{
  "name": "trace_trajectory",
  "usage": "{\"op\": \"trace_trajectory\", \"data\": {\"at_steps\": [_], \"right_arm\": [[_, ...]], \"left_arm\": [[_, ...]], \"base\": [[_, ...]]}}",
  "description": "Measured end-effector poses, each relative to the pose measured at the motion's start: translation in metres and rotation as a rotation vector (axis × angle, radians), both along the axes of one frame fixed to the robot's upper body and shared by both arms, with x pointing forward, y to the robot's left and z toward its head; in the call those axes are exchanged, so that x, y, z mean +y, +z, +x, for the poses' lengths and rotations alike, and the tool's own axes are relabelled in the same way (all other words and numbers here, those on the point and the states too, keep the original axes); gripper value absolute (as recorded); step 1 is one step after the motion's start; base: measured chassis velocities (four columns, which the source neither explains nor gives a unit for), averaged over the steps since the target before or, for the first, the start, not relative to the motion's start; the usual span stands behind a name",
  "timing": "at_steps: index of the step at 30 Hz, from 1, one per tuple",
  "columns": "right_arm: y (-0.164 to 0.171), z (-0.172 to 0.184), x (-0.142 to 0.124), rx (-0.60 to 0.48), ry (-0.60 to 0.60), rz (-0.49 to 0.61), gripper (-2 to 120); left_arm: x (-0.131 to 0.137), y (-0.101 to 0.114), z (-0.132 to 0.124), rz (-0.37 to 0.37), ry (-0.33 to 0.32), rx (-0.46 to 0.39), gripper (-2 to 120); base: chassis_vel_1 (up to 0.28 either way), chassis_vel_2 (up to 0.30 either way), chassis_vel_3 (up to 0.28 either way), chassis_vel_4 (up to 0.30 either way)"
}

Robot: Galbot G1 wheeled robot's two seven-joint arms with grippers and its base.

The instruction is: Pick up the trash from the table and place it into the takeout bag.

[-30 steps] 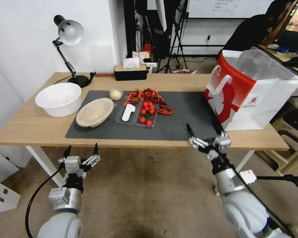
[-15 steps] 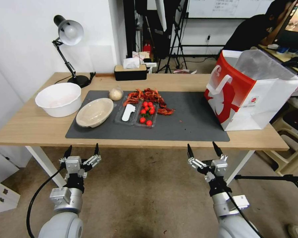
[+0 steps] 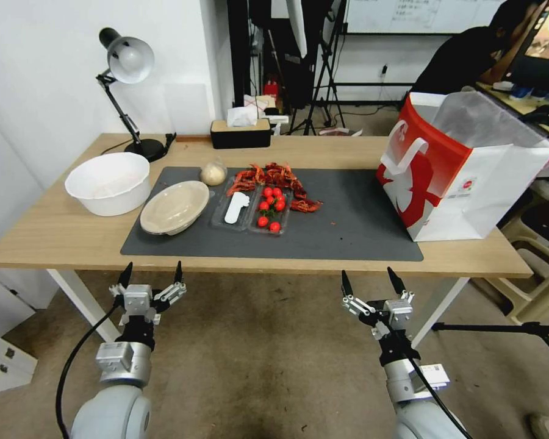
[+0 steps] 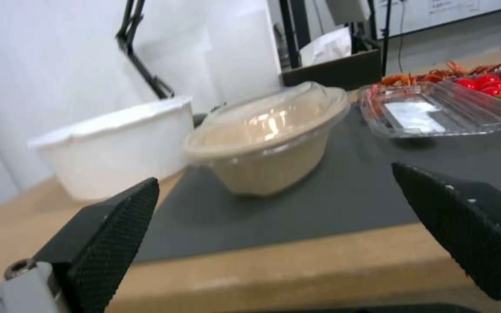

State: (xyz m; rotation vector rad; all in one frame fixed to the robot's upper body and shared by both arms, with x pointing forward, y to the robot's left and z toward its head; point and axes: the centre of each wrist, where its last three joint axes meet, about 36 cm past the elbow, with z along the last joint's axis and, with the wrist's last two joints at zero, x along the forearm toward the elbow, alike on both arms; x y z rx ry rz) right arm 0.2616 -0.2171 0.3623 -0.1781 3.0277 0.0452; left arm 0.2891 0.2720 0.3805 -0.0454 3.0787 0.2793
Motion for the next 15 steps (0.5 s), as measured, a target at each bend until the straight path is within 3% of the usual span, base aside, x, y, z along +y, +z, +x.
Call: {"op": "trace_trajectory", "data": {"at_steps": [3,13,15], "right_arm": [[0.001,0.001,0.000,-0.004,-0.002,0.000,100],[0.003,0.001,0.002,-0.007,-0.007,0.003,100],[0.004,0.001,0.002,-0.008,-0.008,0.003,100]], "left_arm": [[0.014,0.000,0.018,0.102,-0.037,-0.039,100],[0.049,0.001,0.058,0.275,-0.136,-0.087,100],[0.064,0.002,0.072,0.348,-0.168,-0.105,100]], "base": [[0.000,0.000,0.000,0.000],[0.000,0.000,0.000,0.000],[0.000,0.000,0.000,0.000]]}}
